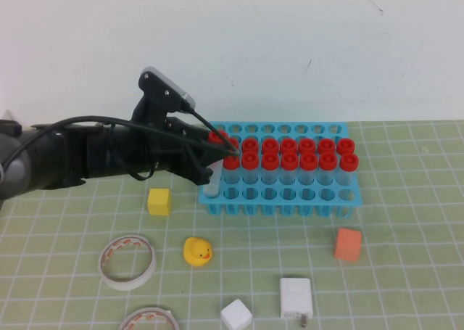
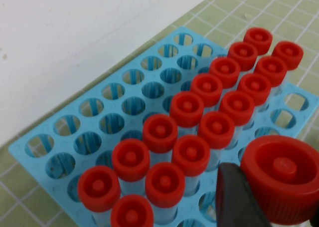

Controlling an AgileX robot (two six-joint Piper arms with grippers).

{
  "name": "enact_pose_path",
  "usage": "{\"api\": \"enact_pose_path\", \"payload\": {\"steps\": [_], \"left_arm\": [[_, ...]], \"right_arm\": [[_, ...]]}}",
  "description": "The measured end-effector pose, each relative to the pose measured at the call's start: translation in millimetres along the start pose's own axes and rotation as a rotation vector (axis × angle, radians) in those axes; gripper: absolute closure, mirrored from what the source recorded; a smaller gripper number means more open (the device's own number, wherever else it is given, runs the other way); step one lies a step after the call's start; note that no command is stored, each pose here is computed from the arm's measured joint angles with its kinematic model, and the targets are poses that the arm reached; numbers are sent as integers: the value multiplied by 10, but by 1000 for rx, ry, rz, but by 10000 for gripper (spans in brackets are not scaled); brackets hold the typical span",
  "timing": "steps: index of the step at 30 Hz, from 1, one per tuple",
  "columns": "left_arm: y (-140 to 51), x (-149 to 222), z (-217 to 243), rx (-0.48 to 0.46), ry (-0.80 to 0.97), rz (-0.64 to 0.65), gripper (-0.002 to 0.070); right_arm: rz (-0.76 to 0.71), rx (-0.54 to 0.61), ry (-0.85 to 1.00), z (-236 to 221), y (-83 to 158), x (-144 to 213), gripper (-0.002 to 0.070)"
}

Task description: Place the test tubes

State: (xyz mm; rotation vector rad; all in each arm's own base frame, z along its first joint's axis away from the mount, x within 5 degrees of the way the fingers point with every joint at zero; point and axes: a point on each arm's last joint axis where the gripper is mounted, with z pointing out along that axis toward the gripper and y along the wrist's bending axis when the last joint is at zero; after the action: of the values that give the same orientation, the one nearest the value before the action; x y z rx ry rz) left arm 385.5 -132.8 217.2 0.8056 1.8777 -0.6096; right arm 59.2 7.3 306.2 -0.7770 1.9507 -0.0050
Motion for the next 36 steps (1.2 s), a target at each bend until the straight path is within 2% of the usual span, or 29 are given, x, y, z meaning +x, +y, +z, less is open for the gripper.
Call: {"api": "enact_pose_path", "payload": {"steps": [7, 15, 17, 18, 22, 26, 28, 31, 36], "left_arm": [[-87, -164, -77, -30, -23, 0, 409], [-144, -372, -207, -196, -24, -29, 409], [-130, -408, -253, -231, -31, -65, 409], [-108, -438, -299, -274, -38, -112, 410], [-60, -465, -382, -354, -43, -252, 409], [-34, -441, -422, -444, -10, -337, 410], [-90, -476, -427, -460, -26, -396, 410], [-232, -537, -403, -445, -25, -360, 410], [-277, -558, -381, -441, -39, -361, 410]], "right_arm": [[0, 0, 1, 0, 0, 1, 674], [4, 1, 2, 0, -1, 2, 675], [4, 1, 2, 0, -1, 2, 675], [4, 1, 4, 0, -1, 4, 675], [4, 1, 5, 0, -1, 4, 675], [4, 1, 5, 0, -1, 4, 675], [4, 1, 5, 0, -1, 4, 675], [4, 1, 5, 0, -1, 4, 675], [4, 1, 5, 0, -1, 4, 675]]}}
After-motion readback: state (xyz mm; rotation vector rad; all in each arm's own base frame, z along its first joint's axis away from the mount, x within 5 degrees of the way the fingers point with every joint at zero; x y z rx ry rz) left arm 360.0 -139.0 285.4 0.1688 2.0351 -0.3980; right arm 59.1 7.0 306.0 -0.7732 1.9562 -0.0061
